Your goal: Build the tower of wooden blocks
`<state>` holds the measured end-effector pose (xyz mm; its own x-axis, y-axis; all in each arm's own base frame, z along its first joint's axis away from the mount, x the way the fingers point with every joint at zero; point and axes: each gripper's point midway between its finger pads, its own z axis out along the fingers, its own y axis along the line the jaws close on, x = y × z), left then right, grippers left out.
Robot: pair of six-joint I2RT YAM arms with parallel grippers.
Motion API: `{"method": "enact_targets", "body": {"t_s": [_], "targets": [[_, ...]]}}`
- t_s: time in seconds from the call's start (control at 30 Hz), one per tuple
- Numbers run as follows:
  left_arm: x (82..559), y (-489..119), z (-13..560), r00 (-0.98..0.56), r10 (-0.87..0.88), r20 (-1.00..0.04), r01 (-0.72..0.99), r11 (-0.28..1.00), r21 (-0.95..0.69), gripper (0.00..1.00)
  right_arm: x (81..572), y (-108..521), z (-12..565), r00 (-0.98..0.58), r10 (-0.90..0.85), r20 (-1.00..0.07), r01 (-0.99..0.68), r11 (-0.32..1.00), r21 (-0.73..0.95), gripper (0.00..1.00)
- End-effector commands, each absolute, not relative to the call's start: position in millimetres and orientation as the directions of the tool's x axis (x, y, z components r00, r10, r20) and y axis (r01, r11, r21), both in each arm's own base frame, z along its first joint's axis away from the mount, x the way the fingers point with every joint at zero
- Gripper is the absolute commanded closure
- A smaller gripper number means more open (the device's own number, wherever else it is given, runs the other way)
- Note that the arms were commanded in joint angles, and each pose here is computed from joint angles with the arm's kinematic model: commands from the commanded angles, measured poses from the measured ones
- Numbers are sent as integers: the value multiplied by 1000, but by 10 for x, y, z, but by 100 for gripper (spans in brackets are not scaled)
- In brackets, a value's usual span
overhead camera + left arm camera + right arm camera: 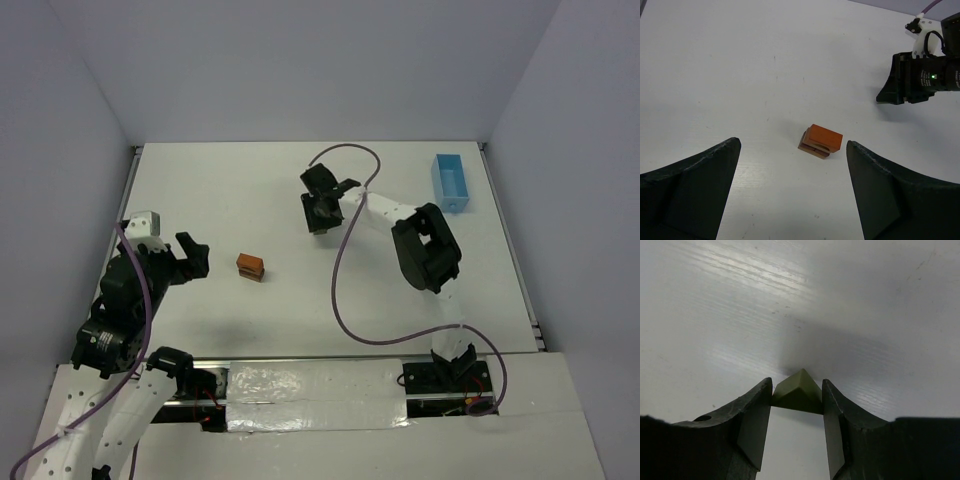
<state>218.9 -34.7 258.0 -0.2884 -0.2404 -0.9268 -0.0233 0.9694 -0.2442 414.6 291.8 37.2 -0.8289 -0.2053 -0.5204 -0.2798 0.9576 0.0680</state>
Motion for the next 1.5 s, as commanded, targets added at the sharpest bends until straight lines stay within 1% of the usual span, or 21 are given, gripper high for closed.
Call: {"method": "enact_targets", "body": {"t_s": [0.0, 0.07, 0.17, 0.2, 0.23, 0.27, 0.3, 0.33, 0.37, 0.43, 0.47, 0.5, 0.53, 0.6, 0.7, 0.8, 1.03, 1.13, 1.2, 1.27, 1.47], "targets": [[2238, -360, 2670, -256, -224, -940, 0, 973, -232, 0, 4167, 3070, 1033, -731, -154, -664, -305, 945, 117, 72], [2235, -366, 2690, -251, -227, -941, 4, 972, -236, 0, 4149, 3193, 1266, -669, -132, -731, -346, 926, 149, 75], [2213, -439, 2743, -246, -235, -940, 46, 966, -253, 0, 3805, 3298, 1547, -552, -126, -824, -452, 876, 168, 77], [2195, -484, 2787, -248, -247, -937, 68, 960, -271, 0, 3663, 3343, 1999, -451, -87, -888, -514, 839, 178, 78], [2166, -635, 2796, -283, -276, -919, 128, 938, -321, 1, 3408, 3490, 2033, -349, -118, -930, -599, 791, 125, 79], [2143, -738, 2819, -305, -290, -907, 170, 921, -351, 1, 3177, 3494, 2442, -237, -75, -969, -655, 749, 102, 78], [2120, -871, 2891, -335, -330, -883, 212, 886, -412, 0, 2982, 3546, 2593, -153, -63, -986, -703, 709, 64, 77], [2017, -1092, 2946, -389, -336, -858, 312, 828, -466, 1, 2640, 3715, 2897, -34, 17, -999, -770, 637, 37, 77], [1959, -1214, 3004, -420, -350, -837, 358, 784, -507, 0, 2352, 3592, 2946, 42, 33, -999, -809, 588, -14, 77], [1838, -1451, 3232, -466, -414, -782, 441, 657, -611, 1, 2053, 3545, 3193, 171, 102, -980, -847, 523, -94, 73], [1702, -1599, 3270, -518, -406, -753, 501, 570, -651, 1, 1846, 3501, 3273, 193, 132, -972, -873, 476, -109, 73], [1605, -1665, 3364, -557, -453, -696, 497, 490, -717, 0, 1748, 3500, 3316, 209, 139, -968, -889, 440, -129, 73], [1557, -1719, 3529, -540, -473, -696, 551, 426, -718, 1, 1664, 3494, 3324, 215, 138, -967, -901, 410, -142, 74], [1386, -1816, 3623, -595, -486, -641, 581, 290, -760, 1, 1421, 3483, 3434, 236, 178, -955, -926, 339, -166, 74], [1204, -1898, 3607, -683, -457, -569, 567, 159, -808, 1, 1134, 3457, 3554, 281, 229, -932, -939, 266, -218, 74], [1074, -1925, 3667, -713, -443, -544, 580, 65, -812, 1, 986, 3454, 3674, 347, 271, -898, -927, 246, -284, 74], [993, -1949, 3628, -746, -401, -532, 568, 33, -822, 3, 847, 3688, 3830, 424, 301, -854, -901, 231, -366, 74], [909, -1950, 3717, -748, -393, -535, 589, -24, -807, 13, 853, 3803, 3814, 434, 294, -852, -897, 226, -379, 74], [894, -1954, 3725, -749, -383, -540, 592, -23, -805, 21, 857, 3829, 3834, 449, 297, -843, -890, 232, -393, 74], [869, -1953, 3738, -741, -373, -558, 607, -16, -795, 26, 868, 3846, 3881, 463, 305, -832, -883, 244, -401, 74], [914, -1965, 3611, -748, -357, -559, 593, 18, -805, 25, 853, 3889, 4006, 482, 322, -815, -874, 239, -423, 74]]}}
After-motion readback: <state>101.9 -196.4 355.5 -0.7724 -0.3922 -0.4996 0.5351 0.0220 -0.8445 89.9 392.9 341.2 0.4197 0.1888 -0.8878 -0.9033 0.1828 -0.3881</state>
